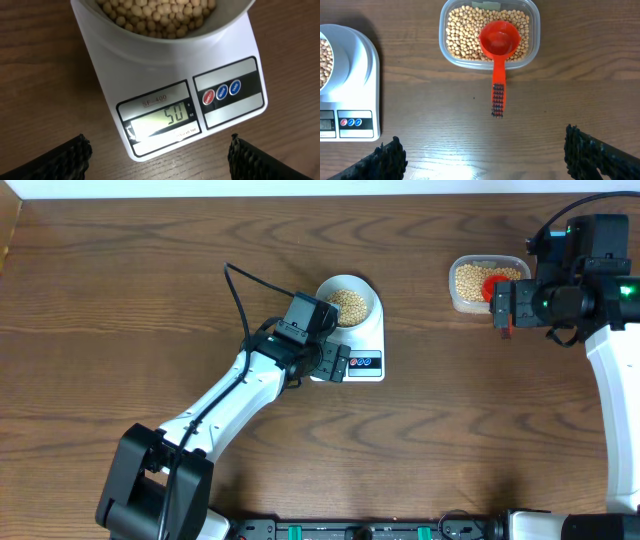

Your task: Scoop item into bowl and weigh 50g on scale

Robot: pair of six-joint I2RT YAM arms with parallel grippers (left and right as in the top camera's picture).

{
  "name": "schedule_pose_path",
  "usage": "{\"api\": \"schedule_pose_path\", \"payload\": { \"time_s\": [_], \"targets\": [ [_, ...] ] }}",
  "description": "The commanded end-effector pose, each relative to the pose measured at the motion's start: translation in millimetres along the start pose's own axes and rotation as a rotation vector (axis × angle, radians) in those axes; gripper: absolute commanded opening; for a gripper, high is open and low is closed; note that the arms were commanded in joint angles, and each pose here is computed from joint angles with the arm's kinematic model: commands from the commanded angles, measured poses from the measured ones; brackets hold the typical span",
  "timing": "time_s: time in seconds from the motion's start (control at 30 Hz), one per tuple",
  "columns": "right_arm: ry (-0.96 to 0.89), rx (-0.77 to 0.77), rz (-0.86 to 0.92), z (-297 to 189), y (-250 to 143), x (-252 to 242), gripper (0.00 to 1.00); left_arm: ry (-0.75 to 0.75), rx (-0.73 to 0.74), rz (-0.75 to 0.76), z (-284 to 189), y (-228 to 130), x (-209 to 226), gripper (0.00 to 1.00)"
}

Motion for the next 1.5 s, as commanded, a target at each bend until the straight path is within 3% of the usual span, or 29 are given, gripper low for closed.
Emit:
{"api": "schedule_pose_path", "payload": {
  "time_s": [0.0, 0.5, 1.03, 1.47],
  "targets": [
    [-0.007, -0.031, -0.019, -10.6, 4.0, 1.1, 0.99, 0.038, -0.016, 0.025, 4.6, 1.4, 4.5, 0.90],
    [-0.007, -0.031, -0.019, -10.6, 4.0, 1.1, 0.99, 0.058, -0.100, 0.080, 3.5, 16.4, 4.5, 0.90],
    [-0.007, -0.031, -0.019, -10.6, 4.0, 1.1, 0.99, 0.014, 0.028, 0.052, 1.6, -10.3, -9.2, 0.90],
    [-0.007, -0.031, -0.019, -10.6, 4.0, 1.1, 0.99, 0.013, 0.046, 0.018, -13.6, -17.6, -14.0, 0.90]
  ]
}}
Point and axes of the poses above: each gripper's point midway between its finger pads, its own z axis out along the fingers, its own x axis along the line the jaws close on, y = z × x, the point moved 6 cm from there along -z, back along the fingers, and after that the axes turned 7 degrees about -z, right-handed, at the moved point
